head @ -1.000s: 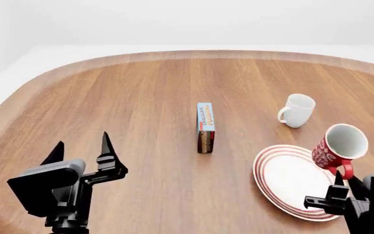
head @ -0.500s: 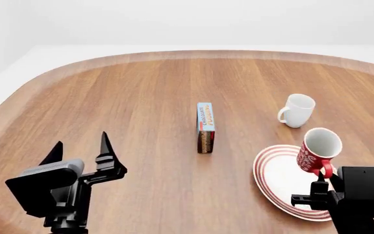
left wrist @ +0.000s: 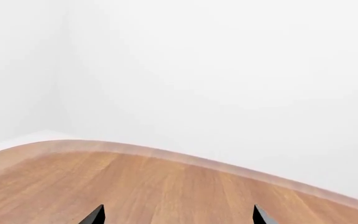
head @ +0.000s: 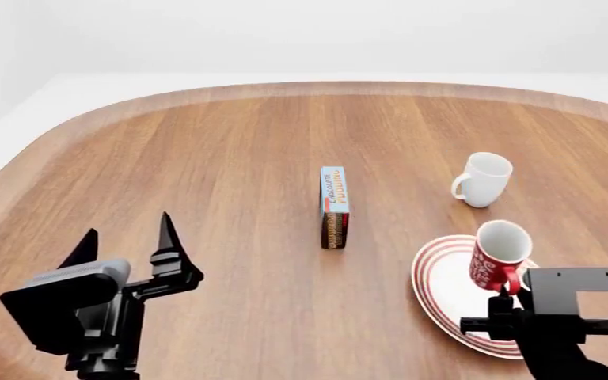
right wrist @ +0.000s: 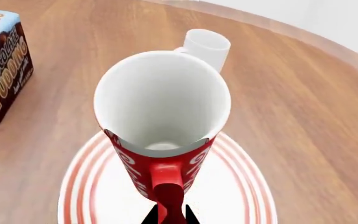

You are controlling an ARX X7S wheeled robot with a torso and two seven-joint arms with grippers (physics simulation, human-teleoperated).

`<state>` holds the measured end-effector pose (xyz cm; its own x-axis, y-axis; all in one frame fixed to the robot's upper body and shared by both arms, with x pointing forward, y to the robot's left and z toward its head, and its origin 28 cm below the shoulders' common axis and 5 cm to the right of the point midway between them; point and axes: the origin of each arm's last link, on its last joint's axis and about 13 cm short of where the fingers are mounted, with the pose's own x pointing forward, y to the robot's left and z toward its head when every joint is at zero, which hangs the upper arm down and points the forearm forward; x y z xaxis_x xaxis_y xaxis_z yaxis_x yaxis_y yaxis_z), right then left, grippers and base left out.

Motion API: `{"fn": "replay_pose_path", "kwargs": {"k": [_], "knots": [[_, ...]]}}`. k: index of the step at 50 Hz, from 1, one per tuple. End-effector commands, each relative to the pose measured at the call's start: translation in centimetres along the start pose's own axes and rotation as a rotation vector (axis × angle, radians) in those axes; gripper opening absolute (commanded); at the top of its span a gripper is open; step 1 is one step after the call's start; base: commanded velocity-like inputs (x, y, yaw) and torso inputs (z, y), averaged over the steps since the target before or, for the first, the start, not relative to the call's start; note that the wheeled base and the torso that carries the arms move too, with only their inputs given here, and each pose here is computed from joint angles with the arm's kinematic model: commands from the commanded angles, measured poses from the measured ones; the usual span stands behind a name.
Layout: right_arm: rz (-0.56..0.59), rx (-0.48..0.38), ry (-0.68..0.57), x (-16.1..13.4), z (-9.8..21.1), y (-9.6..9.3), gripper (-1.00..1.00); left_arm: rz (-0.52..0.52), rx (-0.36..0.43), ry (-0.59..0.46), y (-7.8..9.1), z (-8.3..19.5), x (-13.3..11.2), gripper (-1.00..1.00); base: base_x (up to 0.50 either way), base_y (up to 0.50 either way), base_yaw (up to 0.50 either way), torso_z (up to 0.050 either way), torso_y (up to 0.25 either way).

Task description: Pick up the red mug and put it on the plate

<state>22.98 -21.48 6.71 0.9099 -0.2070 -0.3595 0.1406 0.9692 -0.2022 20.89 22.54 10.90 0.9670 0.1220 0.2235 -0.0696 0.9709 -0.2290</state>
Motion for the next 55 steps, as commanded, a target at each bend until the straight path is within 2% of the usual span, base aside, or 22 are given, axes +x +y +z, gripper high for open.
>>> {"fn": "replay_pose_path", "kwargs": {"k": [1, 31, 55], "knots": [[-0.003, -0.008, 0.021, 1.1, -0.4, 0.1, -1.00, 0.001, -0.005, -0.003, 0.0, 0.2, 0.0, 1.00, 0.00, 0.00, 0.00, 0.000, 0.010], [0.002, 0.013, 0.097, 3.4, -2.5, 0.4, -1.00, 0.001, -0.010, -0.007, 0.0, 0.5, -0.1, 1.00, 0.00, 0.00, 0.00, 0.000, 0.000], [0.010, 0.005, 0.116, 3.7, -2.6, 0.6, -1.00, -0.002, -0.018, -0.014, 0.0, 0.9, -0.2, 1.00, 0.00, 0.00, 0.00, 0.000, 0.000]]}}
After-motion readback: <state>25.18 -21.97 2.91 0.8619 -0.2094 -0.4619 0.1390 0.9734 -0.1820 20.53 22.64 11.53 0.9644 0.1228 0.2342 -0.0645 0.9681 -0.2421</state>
